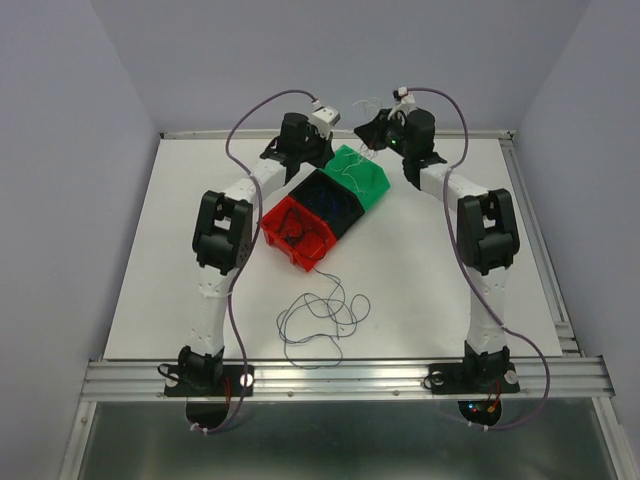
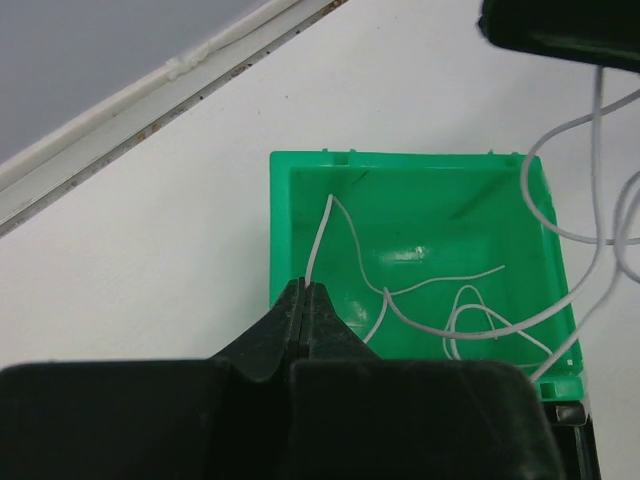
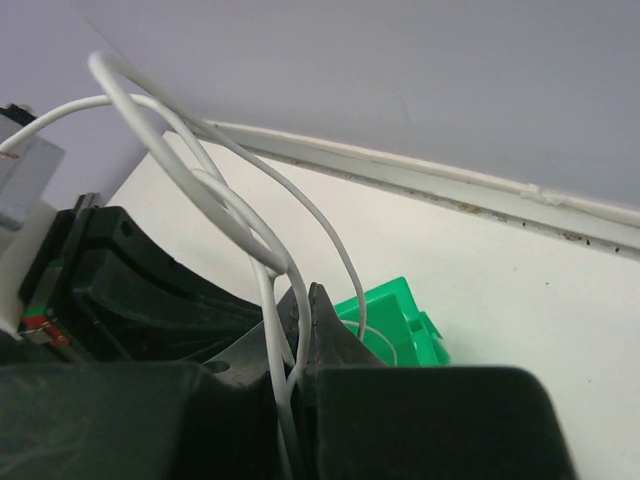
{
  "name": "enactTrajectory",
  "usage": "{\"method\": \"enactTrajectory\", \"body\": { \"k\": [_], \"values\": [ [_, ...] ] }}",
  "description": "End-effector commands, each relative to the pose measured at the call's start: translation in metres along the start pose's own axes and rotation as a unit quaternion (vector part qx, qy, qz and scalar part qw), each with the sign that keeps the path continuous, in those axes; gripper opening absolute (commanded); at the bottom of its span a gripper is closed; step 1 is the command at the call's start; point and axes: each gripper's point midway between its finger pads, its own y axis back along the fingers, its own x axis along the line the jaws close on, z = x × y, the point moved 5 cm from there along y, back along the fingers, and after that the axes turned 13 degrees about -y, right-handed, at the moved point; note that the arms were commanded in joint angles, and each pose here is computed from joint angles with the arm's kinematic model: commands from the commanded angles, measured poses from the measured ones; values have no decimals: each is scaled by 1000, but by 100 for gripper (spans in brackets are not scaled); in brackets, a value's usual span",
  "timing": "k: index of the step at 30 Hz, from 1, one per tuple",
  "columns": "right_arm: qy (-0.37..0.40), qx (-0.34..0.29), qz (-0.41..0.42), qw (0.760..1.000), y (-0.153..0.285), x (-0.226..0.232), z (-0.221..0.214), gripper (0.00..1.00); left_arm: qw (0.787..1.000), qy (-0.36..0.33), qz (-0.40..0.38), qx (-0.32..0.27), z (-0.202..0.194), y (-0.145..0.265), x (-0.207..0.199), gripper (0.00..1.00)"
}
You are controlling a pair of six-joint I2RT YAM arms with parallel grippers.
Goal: Untangle the cables
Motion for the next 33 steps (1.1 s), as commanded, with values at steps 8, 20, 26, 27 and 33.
{"method": "enactTrajectory", "body": {
  "k": [8,20,26,27,33],
  "values": [
    [5,80,-93,992,-14,-30,-64,1,999,-37,5,-22,43,7,-13,0],
    [46,197,-199,959,-11,-55,-120,1,999,-18,25,-11,40,6,-9,14],
    [39,227,-242,942,-12,-75,-135,1,999,-16,33,-26,51,24,-3,41],
    [39,232,-248,940,-12,-77,-135,1,999,-18,29,-27,52,25,-4,46],
    [48,243,-264,932,-5,-78,-135,12,999,-17,22,-24,52,33,-7,58]
  ]
}}
